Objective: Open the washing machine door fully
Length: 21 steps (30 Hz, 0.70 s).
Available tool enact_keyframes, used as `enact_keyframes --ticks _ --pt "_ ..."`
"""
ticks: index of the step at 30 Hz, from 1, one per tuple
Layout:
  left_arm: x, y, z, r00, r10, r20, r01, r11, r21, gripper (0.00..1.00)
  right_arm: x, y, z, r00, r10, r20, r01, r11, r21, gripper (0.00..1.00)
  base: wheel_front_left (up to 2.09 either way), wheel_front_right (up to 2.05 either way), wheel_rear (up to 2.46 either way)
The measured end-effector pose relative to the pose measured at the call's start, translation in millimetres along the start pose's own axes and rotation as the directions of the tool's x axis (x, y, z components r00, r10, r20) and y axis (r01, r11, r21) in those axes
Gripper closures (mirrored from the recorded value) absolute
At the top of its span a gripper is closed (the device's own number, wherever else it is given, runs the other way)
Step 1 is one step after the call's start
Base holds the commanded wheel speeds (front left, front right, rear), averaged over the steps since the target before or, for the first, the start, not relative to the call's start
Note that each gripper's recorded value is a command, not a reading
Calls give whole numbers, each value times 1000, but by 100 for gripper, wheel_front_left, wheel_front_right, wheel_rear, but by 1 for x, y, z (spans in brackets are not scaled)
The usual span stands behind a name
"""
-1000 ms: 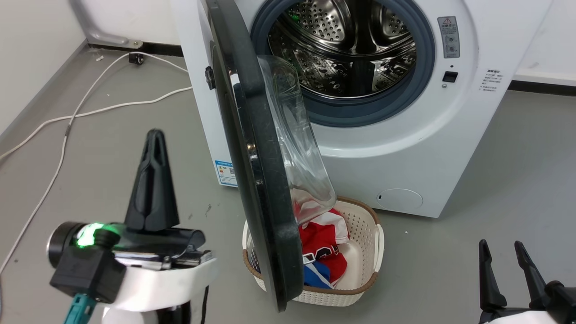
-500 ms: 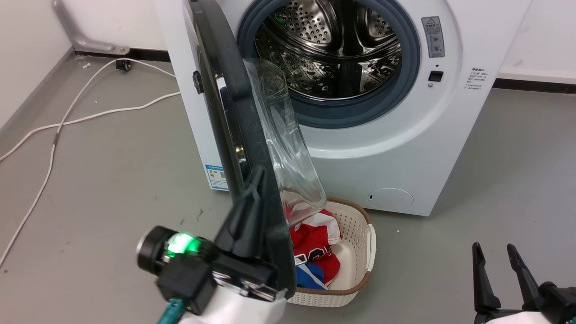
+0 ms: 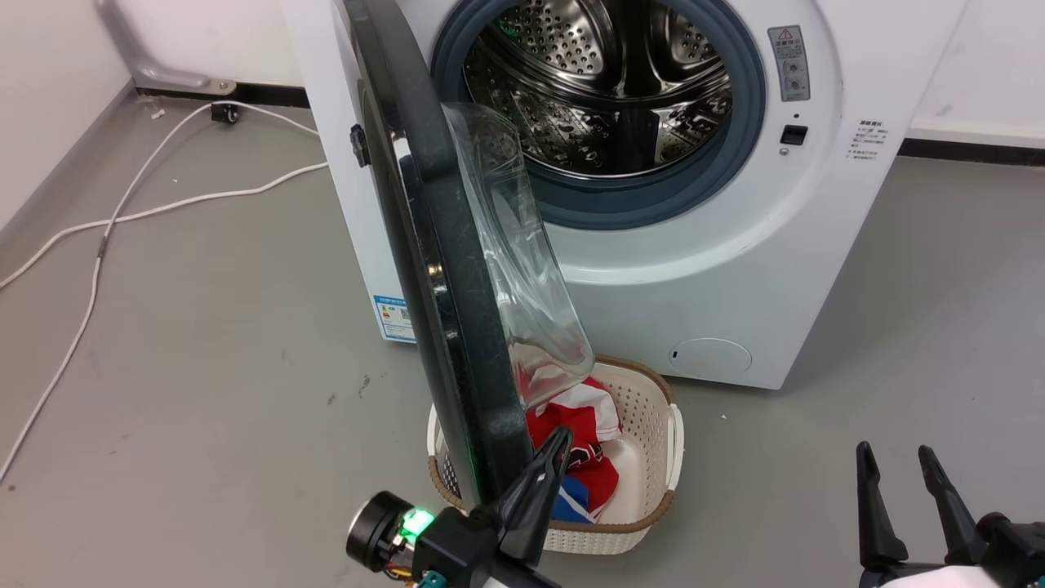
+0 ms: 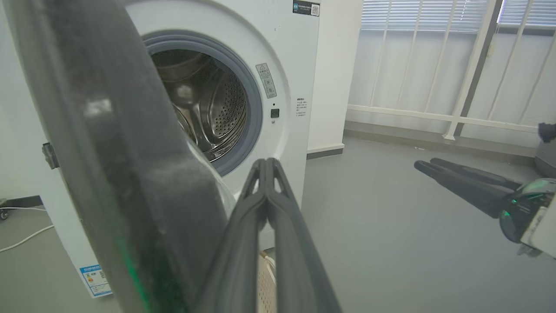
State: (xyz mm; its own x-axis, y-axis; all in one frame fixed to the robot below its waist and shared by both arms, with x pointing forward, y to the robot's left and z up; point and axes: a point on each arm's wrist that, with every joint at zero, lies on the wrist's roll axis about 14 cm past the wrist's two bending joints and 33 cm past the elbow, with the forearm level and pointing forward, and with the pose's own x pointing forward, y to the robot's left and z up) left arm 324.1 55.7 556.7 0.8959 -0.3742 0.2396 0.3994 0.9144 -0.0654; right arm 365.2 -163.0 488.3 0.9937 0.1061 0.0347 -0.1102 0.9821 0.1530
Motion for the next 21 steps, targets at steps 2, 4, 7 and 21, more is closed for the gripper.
enact_keyframes --ticks 2,4,7,21 --pt "-2 3 -12 999 13 -38 -13 1000 0 100 0 1 -1 1000 2 -3 -2 1000 3 0 0 0 0" --pt "-2 7 -17 998 30 -54 -30 1000 1 100 0 2 -2 1000 5 -5 -5 1000 4 0 0 0 0" --pt "-2 13 -20 996 54 -64 -54 999 5 100 1 3 -3 1000 7 -8 -7 1000 6 0 0 0 0" --pt "-17 41 -14 986 161 -50 -160 987 33 100 10 28 -7 996 85 -20 -84 996 24 0 0 0 0"
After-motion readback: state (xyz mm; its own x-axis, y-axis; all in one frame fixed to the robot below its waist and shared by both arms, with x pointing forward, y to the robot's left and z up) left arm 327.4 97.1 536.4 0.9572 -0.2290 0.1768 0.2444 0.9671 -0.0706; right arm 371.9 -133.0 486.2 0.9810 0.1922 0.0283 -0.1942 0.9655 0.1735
